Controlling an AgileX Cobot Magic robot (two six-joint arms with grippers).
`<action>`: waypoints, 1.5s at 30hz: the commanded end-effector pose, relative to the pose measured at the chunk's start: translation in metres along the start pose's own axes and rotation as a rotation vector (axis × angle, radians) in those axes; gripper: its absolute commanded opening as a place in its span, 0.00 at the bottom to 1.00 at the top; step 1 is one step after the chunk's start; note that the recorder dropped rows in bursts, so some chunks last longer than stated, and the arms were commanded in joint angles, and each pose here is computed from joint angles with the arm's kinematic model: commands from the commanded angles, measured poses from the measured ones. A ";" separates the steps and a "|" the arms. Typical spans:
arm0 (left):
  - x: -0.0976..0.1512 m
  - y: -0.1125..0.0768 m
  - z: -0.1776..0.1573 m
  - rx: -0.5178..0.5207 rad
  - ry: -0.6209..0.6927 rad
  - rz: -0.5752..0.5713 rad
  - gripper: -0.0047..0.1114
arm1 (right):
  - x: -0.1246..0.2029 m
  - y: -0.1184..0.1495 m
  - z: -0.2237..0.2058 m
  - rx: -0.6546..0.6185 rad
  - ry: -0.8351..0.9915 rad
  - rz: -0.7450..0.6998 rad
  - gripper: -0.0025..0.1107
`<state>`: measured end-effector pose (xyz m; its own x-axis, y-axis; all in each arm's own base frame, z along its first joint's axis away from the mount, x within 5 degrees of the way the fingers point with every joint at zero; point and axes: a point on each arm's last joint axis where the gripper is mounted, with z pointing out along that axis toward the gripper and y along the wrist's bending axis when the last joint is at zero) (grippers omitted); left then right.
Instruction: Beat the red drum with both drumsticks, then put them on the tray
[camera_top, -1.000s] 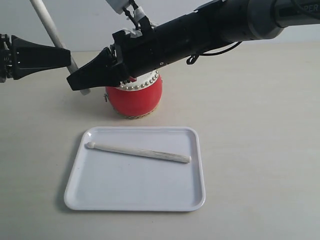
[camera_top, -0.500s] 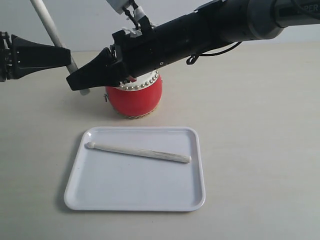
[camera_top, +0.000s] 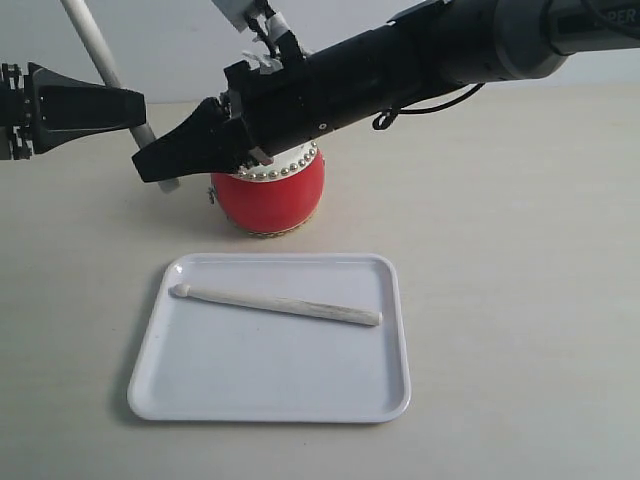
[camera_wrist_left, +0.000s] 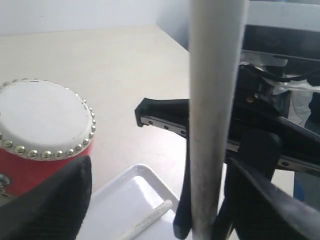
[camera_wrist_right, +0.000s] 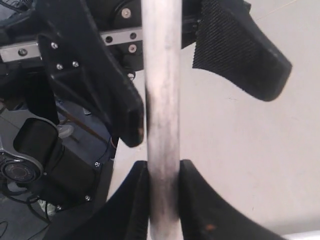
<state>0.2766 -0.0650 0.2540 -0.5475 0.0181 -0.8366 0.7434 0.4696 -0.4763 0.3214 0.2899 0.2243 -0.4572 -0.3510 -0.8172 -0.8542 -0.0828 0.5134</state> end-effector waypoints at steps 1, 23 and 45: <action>0.000 0.002 0.000 -0.023 -0.003 -0.012 0.65 | -0.008 -0.001 -0.007 0.123 0.005 0.043 0.02; -0.005 -0.011 -0.006 -0.025 0.009 0.031 0.45 | -0.060 0.058 -0.074 0.702 0.123 -0.101 0.02; -0.009 -0.031 -0.068 -0.751 -0.163 0.077 0.04 | 0.021 0.057 -0.075 0.560 0.790 0.137 0.02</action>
<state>0.2385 -0.0205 0.2906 -0.4175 -0.0065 -0.9087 0.3028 0.9418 -0.1459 0.2874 0.2073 0.2756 -0.4798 -0.8238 -0.3021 -0.8766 0.4352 0.2055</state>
